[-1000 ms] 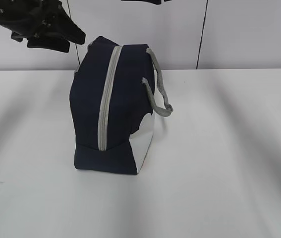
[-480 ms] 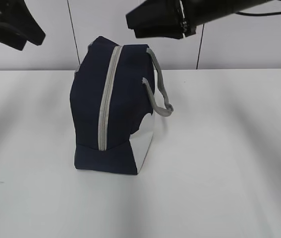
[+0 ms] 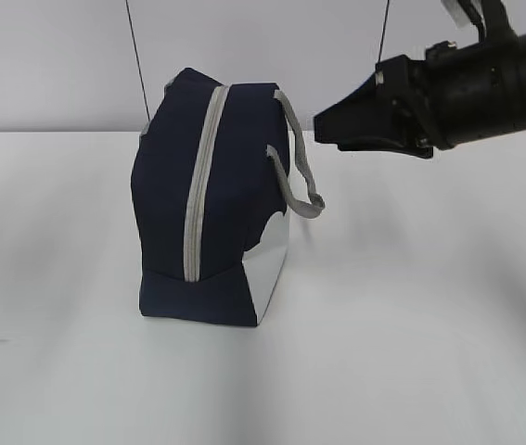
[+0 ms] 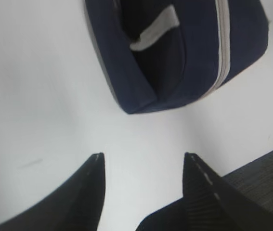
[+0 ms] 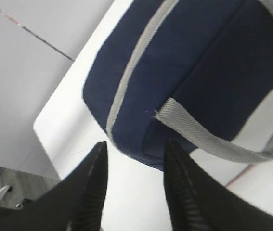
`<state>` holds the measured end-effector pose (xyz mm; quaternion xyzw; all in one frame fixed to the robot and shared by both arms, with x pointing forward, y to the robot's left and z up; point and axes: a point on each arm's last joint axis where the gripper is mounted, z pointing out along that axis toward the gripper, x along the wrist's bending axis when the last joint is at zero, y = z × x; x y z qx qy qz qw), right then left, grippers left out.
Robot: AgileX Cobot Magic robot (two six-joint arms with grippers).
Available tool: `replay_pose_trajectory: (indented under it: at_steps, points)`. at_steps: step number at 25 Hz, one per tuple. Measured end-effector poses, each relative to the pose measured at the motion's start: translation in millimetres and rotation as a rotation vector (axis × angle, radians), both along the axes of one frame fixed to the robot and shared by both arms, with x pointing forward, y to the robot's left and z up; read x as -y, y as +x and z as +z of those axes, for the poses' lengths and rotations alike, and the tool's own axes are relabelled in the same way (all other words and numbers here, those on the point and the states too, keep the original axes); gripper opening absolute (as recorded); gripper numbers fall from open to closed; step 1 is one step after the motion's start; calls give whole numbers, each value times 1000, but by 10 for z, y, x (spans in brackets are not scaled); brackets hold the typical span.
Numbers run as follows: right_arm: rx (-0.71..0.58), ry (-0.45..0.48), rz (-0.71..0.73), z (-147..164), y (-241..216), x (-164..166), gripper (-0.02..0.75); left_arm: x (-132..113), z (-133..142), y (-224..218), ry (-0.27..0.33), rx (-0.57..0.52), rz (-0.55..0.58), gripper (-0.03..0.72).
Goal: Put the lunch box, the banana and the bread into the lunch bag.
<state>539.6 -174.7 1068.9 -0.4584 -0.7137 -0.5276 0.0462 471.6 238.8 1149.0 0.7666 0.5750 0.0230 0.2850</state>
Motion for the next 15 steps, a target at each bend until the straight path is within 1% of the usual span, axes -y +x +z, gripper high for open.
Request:
replay_pose_trajectory:
  at_steps: [2, 3, 7, 9, 12, 15]
  points:
    - [9, -30, -73, -58, -115, 76, 314, -55, -67, -250, 24, -3, 14, 369]
    - [14, -43, -106, -79, -155, 109, 314, -80, -68, -378, 29, 16, 21, 367]
    - [19, -87, -194, -195, -377, 229, 314, -159, -171, -846, 22, 65, 71, 362]
    - [30, -113, -211, -257, -499, 277, 314, -206, -265, -1063, 31, 77, 98, 361]
    - [49, -141, -213, -315, -653, 325, 314, -293, -386, -1384, 68, 141, 122, 361]
    - [54, -149, -210, -348, -754, 348, 314, -364, -506, -1676, 86, 240, 141, 361]
